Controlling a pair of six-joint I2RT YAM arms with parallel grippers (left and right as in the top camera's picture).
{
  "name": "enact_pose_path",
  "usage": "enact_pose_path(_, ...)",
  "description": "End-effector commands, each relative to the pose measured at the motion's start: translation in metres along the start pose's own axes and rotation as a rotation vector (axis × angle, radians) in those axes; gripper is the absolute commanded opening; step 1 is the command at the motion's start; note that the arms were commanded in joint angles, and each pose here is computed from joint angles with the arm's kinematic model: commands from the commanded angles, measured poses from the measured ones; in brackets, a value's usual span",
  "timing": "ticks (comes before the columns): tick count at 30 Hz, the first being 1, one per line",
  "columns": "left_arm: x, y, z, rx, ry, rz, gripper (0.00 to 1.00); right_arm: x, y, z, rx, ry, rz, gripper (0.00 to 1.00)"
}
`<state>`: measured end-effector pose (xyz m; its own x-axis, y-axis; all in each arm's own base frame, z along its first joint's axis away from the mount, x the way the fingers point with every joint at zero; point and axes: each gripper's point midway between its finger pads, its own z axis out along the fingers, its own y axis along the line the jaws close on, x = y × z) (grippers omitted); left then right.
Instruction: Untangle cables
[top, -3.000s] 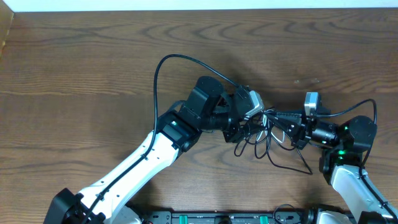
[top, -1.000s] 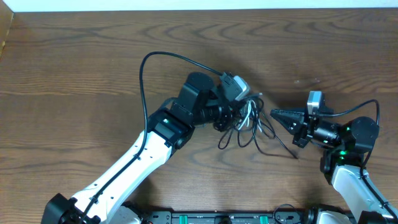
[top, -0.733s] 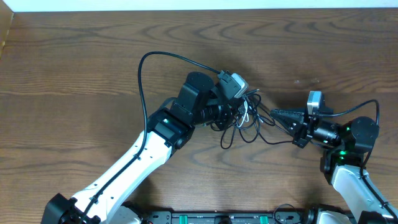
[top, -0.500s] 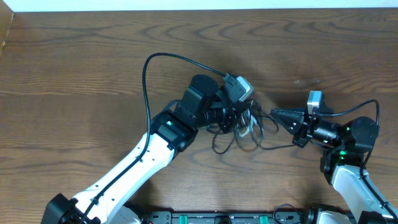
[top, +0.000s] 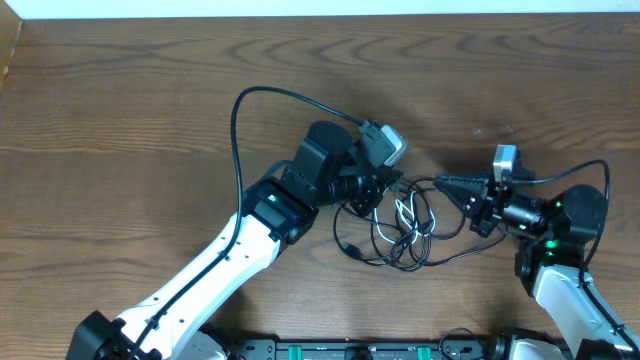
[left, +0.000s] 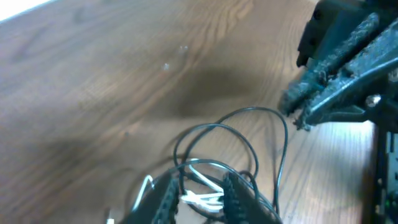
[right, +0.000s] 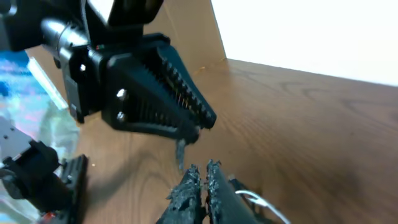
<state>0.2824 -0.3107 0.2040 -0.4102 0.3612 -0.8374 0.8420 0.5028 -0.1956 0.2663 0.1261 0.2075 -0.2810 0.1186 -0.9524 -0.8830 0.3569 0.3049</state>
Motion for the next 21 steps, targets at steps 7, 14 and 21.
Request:
enact_pose_path(7, 0.009, -0.005, -0.009, 0.006, 0.062, -0.034, 0.4, 0.027, -0.01, -0.002, 0.034, 0.054, 0.274, 0.36)
enact_pose_path(14, 0.019, -0.006, -0.01, 0.007, 0.102, -0.051, 0.56, 0.061, -0.021, -0.006, 0.136, 0.104, 0.596, 0.36)
enact_pose_path(21, 0.02, -0.006, -0.01, 0.007, 0.105, -0.052, 0.64, 0.1, -0.027, -0.015, 0.282, 0.168, 0.883, 0.45)
